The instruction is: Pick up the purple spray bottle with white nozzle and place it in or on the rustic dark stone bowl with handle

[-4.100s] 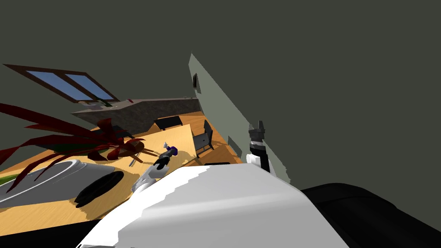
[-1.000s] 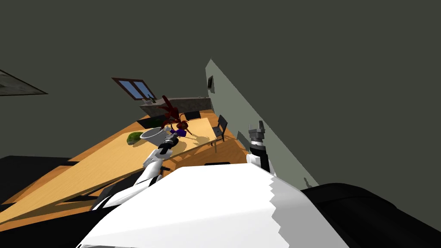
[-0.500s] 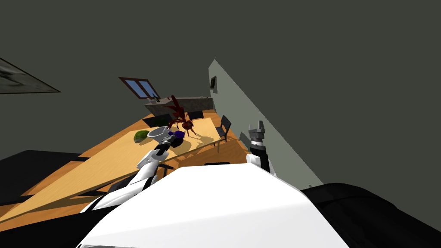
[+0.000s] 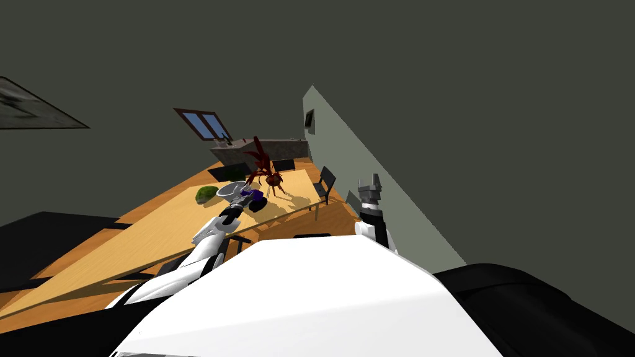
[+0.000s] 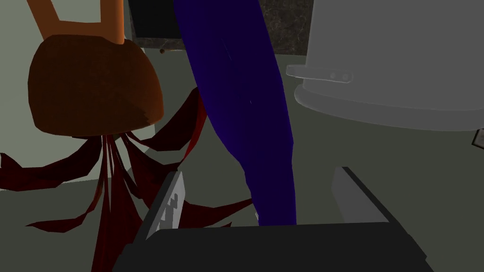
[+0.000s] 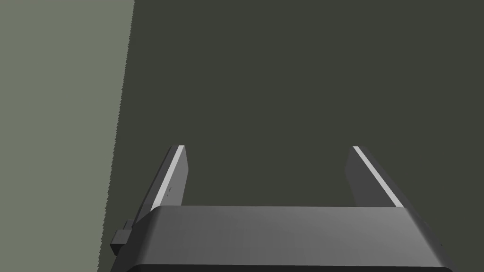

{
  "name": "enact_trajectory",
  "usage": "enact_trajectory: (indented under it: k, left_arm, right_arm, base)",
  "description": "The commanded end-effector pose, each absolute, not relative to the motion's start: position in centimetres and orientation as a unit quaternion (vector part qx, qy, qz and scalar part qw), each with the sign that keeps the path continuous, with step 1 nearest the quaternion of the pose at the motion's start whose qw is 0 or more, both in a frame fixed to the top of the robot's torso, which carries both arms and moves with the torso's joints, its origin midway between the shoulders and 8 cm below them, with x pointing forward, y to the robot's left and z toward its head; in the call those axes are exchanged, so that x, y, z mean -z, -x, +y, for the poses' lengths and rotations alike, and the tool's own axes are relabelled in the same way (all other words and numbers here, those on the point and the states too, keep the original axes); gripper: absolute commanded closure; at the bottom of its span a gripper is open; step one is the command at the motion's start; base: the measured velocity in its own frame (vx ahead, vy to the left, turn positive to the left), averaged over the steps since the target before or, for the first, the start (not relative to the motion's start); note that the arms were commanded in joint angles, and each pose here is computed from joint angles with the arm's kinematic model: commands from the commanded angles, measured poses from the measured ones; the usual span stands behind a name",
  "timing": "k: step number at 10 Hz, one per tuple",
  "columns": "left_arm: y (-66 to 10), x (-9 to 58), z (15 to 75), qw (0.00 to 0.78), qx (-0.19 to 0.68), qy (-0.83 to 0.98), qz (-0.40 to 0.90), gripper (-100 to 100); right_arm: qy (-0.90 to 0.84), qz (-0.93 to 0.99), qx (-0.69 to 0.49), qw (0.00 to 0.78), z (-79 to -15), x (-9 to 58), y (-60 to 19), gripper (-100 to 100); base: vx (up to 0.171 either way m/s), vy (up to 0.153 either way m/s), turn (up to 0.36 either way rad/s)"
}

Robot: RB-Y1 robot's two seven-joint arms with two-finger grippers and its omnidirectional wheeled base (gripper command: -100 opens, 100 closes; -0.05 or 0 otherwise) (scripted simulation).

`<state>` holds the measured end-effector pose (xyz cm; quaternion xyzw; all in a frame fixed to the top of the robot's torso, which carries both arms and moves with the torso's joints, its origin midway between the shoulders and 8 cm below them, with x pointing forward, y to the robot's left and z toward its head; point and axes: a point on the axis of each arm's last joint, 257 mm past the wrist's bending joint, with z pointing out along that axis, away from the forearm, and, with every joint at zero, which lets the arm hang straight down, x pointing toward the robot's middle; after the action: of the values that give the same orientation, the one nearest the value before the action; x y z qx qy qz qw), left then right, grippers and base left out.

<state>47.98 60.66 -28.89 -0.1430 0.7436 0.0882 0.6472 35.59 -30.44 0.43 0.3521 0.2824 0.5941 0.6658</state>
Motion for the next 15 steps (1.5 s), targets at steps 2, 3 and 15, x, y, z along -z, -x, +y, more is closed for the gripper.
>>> enact_trajectory:
  k: [2, 3, 15]
  left_arm:
    - [-48.0, 28.9, 60.7, 0.647, -0.088, 0.143, 0.744, -100]
    - [-48.0, 28.9, 60.7, 0.647, -0.088, 0.143, 0.744, -100]
    - [-49.2, 24.2, 65.7, 0.643, -0.107, 0.170, 0.739, 0]
  right_arm:
    - [-0.352, 0.282, -0.594, 0.666, -30.4, -0.4, -35.6, 0]
    - [-0.352, 0.282, -0.594, 0.666, -30.4, -0.4, -35.6, 0]
    - [-0.352, 0.282, -0.594, 0.666, -30.4, -0.4, -35.6, 0]
  base:
    - [0.000, 0.000, 0.000]
    - [0.000, 0.000, 0.000]
    - [-0.048, -0.012, -0.061]
